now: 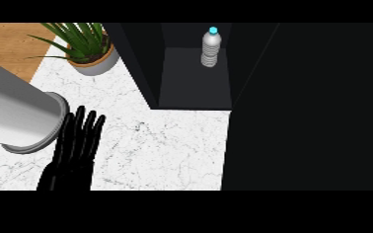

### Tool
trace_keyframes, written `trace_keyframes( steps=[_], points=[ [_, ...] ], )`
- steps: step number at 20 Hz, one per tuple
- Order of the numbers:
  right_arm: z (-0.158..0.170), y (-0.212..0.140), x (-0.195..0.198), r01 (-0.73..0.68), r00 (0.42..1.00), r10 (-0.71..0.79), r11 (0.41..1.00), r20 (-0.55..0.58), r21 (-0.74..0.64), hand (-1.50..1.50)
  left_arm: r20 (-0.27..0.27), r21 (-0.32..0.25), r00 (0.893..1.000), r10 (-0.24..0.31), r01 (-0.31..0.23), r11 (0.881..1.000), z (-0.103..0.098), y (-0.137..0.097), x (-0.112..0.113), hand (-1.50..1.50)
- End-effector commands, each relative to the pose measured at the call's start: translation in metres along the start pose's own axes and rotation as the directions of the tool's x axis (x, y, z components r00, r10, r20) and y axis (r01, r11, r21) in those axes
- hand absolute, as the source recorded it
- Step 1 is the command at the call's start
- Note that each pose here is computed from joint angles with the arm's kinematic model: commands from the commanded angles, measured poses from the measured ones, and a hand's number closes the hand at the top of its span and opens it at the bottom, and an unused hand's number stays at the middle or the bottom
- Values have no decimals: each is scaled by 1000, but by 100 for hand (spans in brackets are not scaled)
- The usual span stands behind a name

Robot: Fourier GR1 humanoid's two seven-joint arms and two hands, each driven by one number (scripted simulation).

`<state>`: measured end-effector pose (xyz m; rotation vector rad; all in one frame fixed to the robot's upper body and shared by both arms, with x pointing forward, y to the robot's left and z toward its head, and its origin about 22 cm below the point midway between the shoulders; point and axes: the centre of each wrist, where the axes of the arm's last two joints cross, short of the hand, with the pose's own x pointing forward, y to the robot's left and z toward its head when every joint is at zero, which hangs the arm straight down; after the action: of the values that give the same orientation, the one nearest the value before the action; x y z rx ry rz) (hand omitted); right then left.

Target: Pick up the bottled water, place it into the cabinet and close the cabinet

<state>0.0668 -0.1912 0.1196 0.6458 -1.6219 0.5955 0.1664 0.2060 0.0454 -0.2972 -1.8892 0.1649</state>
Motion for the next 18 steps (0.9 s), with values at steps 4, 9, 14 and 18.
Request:
trace_keyframes(
  steps=[4, 9, 14, 18],
  points=[
    [-29, 21, 37, -183, 979, 170, 977, 116, 108, 150, -1, 22, 1000, -24, 24, 999, 8, 26, 10, -150],
    [-52, 26, 36, -186, 976, 170, 976, 138, 114, 150, 21, 12, 1000, -7, 7, 1000, 6, 30, 23, -150],
    [-70, 30, 38, -207, 972, 188, 969, 141, 136, 150, 0, 6, 1000, -8, 8, 1000, 15, 41, 22, -150],
    [-86, 29, 36, -260, 960, 240, 955, 141, 145, 150, 1, -9, 1000, 10, -10, 1000, 20, 44, 26, -150]
  ],
)
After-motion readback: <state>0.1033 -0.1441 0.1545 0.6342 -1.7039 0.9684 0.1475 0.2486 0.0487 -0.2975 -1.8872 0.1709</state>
